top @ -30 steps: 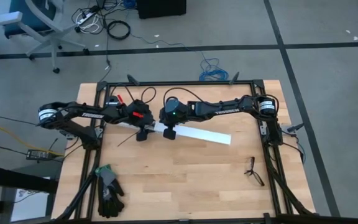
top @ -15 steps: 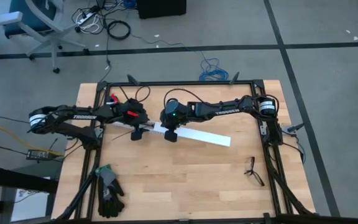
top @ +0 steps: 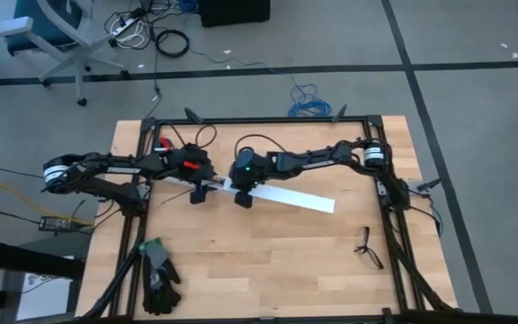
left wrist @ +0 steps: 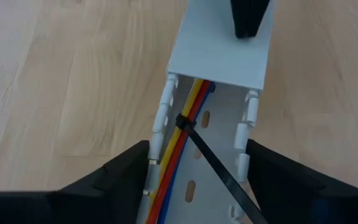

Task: Ziptie cables
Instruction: Close the white cable duct

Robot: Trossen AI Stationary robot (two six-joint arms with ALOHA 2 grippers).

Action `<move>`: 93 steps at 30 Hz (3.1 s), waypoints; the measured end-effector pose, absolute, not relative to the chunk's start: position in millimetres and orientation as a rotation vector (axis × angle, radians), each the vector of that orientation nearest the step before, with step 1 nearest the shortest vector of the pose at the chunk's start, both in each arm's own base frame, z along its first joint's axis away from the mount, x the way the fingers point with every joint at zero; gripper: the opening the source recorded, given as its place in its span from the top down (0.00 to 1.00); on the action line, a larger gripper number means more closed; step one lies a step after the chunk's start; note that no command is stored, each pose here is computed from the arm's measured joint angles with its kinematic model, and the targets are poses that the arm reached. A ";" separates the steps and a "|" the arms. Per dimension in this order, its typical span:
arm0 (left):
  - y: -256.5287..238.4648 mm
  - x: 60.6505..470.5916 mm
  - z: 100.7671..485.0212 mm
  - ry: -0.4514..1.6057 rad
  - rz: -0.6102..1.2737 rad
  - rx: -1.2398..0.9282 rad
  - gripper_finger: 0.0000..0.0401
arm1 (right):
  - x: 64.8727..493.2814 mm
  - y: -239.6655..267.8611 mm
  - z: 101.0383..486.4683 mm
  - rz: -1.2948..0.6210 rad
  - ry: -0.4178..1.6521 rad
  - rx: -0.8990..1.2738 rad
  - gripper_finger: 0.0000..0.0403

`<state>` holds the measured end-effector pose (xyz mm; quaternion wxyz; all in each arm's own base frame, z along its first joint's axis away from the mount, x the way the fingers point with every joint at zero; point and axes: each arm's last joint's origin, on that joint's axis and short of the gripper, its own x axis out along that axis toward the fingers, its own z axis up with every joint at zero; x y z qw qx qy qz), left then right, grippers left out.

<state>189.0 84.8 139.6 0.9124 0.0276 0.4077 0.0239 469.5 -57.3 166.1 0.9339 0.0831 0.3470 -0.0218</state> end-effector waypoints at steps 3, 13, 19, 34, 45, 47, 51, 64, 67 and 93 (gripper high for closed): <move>84.9 189.3 139.7 0.836 0.048 0.057 0.41 | 473.8 -63.6 156.5 -0.041 0.693 0.189 1.00; 85.1 190.0 140.2 0.827 0.051 0.056 0.50 | 501.8 -81.9 152.8 0.011 0.590 0.149 1.00; 84.9 189.8 140.0 0.832 0.052 0.050 0.49 | 503.4 -76.8 180.4 0.013 0.504 0.046 1.00; 84.9 189.7 140.1 0.832 0.055 0.044 0.49 | 482.6 -63.8 170.2 -0.003 0.820 0.153 1.00; 85.1 189.6 140.1 0.835 0.081 0.001 0.49 | 496.6 -66.2 183.1 -0.004 0.629 0.026 1.00; 85.4 189.6 140.2 0.840 0.096 0.006 0.49 | 494.5 -59.9 199.5 0.005 0.597 -0.005 1.00; 86.0 189.3 140.2 0.850 0.119 0.009 0.46 | 491.5 -53.5 207.1 0.014 0.608 -0.012 1.00; 83.7 185.8 137.5 0.901 0.110 -0.032 0.26 | 491.8 -53.3 207.5 0.011 0.602 -0.006 1.00; 83.5 185.0 136.9 0.910 0.124 -0.054 0.26 | 491.9 -53.2 207.6 0.012 0.601 -0.004 1.00; 80.7 172.7 134.7 0.873 0.251 -0.059 0.26 | 480.0 -52.5 196.5 -0.004 0.781 0.017 1.00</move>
